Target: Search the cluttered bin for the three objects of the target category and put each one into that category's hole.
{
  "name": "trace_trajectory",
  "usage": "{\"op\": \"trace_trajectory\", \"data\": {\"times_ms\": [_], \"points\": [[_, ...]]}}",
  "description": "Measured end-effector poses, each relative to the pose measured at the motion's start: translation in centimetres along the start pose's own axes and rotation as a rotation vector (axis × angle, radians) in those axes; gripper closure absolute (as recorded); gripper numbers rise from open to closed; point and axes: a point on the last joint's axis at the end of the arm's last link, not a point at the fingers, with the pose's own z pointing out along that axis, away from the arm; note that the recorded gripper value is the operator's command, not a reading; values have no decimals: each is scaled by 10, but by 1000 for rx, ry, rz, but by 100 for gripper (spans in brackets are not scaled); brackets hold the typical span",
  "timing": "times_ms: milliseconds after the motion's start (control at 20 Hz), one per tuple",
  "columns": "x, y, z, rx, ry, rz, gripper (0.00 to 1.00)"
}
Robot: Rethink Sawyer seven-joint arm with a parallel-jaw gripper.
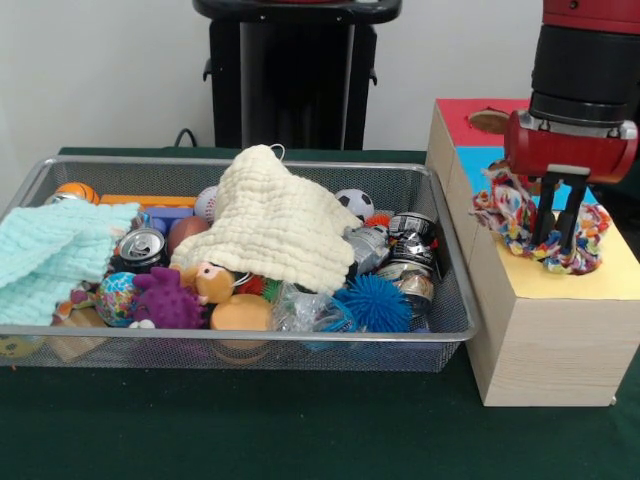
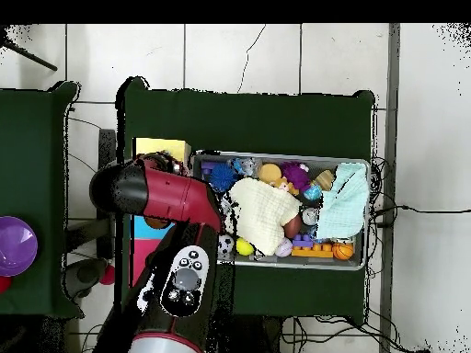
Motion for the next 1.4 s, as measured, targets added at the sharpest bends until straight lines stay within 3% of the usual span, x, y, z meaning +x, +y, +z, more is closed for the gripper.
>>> {"op": "trace_trajectory", "data": {"times_ms": [300,600,800,1100,1400], "points": [[-4,3,0,-17,4,85,100],[-6,10,2,-39,3,115,100],[-9,18,5,-78,-3,162,100],[-8,13,10,-107,-5,231,100],[-7,10,13,-125,-8,261,100]]}}
